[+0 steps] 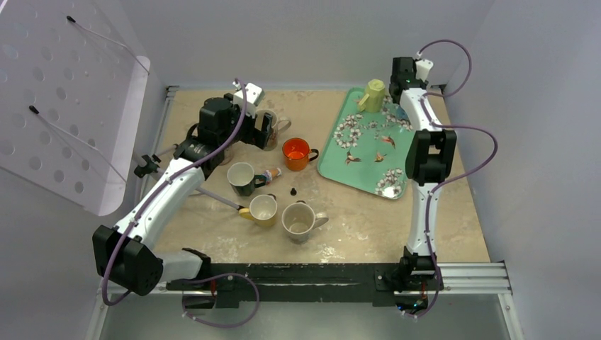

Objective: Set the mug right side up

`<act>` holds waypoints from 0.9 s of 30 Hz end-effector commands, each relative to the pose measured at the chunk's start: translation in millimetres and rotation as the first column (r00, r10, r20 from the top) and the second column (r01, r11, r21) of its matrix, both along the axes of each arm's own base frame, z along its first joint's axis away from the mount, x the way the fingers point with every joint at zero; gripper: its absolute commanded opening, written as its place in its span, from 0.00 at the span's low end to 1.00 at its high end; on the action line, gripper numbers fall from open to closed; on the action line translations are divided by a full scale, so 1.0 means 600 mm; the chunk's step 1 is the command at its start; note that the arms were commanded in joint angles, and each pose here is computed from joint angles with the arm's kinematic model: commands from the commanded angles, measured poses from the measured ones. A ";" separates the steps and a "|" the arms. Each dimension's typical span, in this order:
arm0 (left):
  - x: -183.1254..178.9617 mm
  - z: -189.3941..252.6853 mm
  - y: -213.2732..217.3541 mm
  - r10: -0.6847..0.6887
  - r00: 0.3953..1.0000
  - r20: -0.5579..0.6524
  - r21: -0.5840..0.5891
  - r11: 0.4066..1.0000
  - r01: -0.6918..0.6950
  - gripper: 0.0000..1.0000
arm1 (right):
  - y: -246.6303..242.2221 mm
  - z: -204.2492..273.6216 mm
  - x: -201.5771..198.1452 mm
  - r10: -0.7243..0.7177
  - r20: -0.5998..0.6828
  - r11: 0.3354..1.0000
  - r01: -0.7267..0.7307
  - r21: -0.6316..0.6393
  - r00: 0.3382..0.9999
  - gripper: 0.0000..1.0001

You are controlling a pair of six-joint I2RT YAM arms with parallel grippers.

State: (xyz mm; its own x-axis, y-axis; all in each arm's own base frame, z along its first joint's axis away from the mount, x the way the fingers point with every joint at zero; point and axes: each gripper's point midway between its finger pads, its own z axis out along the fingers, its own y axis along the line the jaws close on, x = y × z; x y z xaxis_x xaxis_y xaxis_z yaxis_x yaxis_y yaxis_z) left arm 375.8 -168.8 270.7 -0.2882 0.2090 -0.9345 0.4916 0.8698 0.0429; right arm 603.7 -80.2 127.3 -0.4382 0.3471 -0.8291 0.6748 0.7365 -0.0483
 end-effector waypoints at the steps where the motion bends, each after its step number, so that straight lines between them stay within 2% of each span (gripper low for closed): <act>1: 0.001 0.038 0.000 -0.004 0.998 0.066 -0.039 0.999 0.007 0.95 | 0.006 -0.031 -0.020 0.036 -0.055 0.999 -0.035 0.019 0.998 0.43; 3: 0.001 0.037 0.001 -0.004 0.998 0.066 -0.037 0.999 0.007 0.95 | 0.007 -0.030 -0.033 0.042 -0.048 0.999 -0.041 0.018 0.998 0.43; 9: -0.001 0.037 -0.005 -0.023 0.998 0.066 -0.044 0.999 0.026 0.95 | 0.017 -0.025 -0.024 0.113 -0.022 0.993 -0.112 0.020 0.993 0.53; 17: -0.003 0.038 0.001 -0.017 0.997 0.074 -0.028 0.999 0.019 0.94 | 0.005 -0.033 -0.003 0.104 -0.023 0.995 -0.104 -0.003 0.994 0.52; 19: -0.002 0.039 0.002 -0.016 0.997 0.080 -0.024 1.000 0.018 0.94 | 0.012 -0.045 0.005 0.143 -0.030 0.990 -0.143 0.000 0.989 0.48; 23: 0.000 0.041 0.002 -0.014 0.997 0.082 -0.024 1.000 0.016 0.94 | 0.011 -0.059 0.000 0.140 -0.064 0.990 -0.140 0.005 0.988 0.34; 26: -0.002 0.042 -0.003 -0.028 0.997 0.077 -0.032 0.999 0.031 0.94 | 0.011 -0.062 -0.005 0.138 -0.059 0.990 -0.138 0.003 0.989 0.30; 27: -0.003 0.040 -0.005 -0.033 0.997 0.069 -0.036 0.999 0.036 0.94 | 0.011 -0.062 -0.006 0.138 -0.057 0.990 -0.138 0.002 0.989 0.24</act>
